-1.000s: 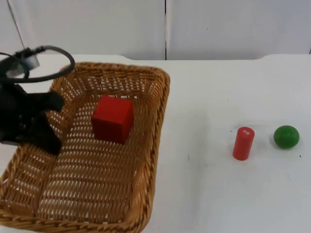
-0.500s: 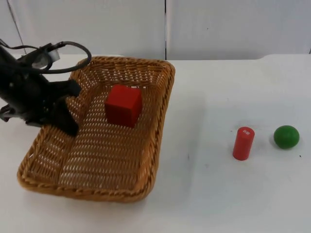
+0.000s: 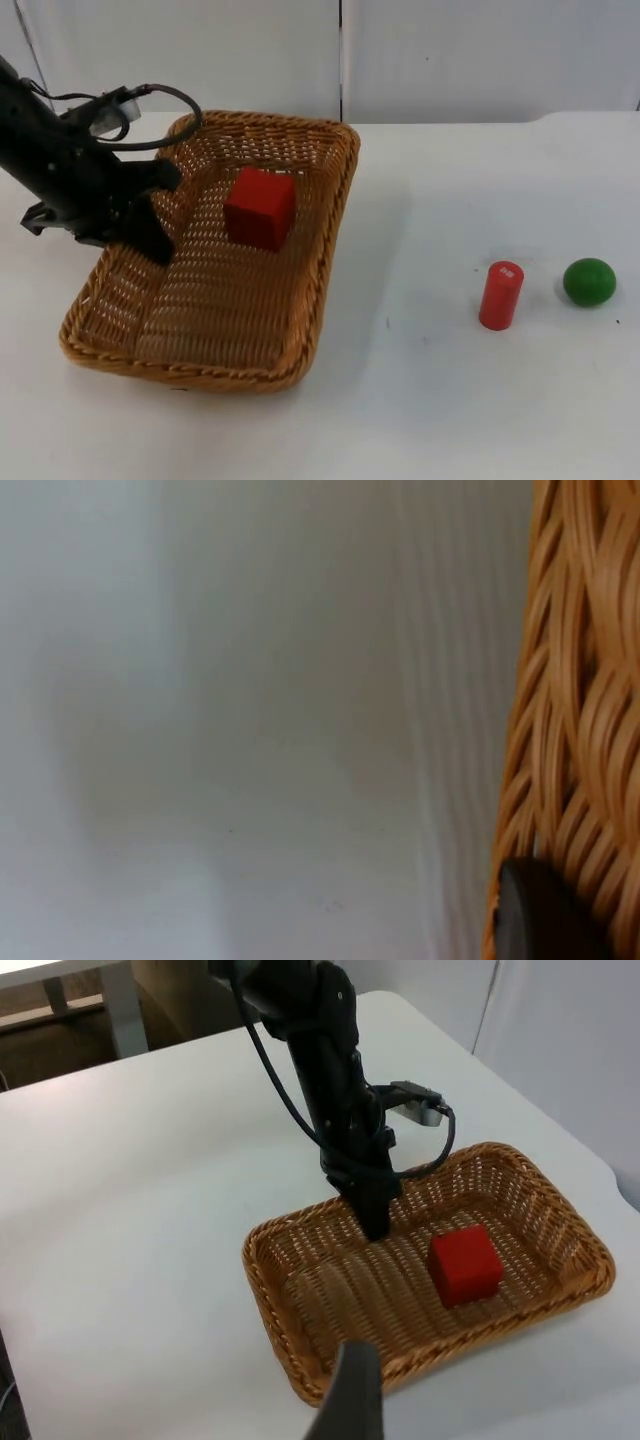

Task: Pick up the basket with the left hand and place the object to the left of the red cylinder into the basket with the right hand.

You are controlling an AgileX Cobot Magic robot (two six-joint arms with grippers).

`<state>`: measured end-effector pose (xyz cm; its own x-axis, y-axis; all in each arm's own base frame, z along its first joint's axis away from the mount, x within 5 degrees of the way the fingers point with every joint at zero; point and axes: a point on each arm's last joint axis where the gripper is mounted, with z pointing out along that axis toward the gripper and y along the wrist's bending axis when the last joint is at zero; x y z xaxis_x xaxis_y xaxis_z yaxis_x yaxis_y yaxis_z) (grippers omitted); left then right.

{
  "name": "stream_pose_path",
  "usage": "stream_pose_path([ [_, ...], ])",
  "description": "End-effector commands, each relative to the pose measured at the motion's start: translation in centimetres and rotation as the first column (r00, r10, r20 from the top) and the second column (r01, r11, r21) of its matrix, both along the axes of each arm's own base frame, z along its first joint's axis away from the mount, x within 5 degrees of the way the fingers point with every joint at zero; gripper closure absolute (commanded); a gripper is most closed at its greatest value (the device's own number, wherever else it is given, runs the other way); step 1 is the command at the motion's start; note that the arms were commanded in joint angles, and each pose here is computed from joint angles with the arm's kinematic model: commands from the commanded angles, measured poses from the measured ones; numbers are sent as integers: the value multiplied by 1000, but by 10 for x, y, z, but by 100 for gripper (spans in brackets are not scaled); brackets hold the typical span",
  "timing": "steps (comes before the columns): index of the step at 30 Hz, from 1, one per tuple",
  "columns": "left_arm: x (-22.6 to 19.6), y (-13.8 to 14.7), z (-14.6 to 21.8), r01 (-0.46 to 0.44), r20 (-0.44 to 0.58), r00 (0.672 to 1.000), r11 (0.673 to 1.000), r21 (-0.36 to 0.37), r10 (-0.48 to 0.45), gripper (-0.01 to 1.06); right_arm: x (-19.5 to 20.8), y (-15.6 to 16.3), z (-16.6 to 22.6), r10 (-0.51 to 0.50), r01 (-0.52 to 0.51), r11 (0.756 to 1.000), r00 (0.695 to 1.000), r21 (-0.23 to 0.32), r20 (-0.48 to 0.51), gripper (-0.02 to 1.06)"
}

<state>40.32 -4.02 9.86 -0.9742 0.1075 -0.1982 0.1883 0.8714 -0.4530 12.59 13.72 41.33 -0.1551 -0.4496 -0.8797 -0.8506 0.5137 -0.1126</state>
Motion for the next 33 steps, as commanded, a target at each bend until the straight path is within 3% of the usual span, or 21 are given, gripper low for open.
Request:
stream_pose_path([
  [1, 3, 4, 3, -16, 6, 1000, 1000, -16, 16, 105, 0, -1, 0, -4, 4, 1000, 1000, 1, 13, 36],
  [6, 4, 19, -6, -62, -17, 998, 998, -27, 62, 105, 0, -1, 0, -4, 4, 1000, 1000, 1, 13, 36],
  [18, 3, 22, -12, 5, -4, 1000, 1000, 21, -5, 105, 0, -1, 0, -4, 4, 1000, 1000, 1, 13, 36],
  [33, 4, 20, -11, -22, -2, 1000, 1000, -7, 22, 105, 0, -1, 0, -4, 4, 1000, 1000, 1, 13, 36],
])
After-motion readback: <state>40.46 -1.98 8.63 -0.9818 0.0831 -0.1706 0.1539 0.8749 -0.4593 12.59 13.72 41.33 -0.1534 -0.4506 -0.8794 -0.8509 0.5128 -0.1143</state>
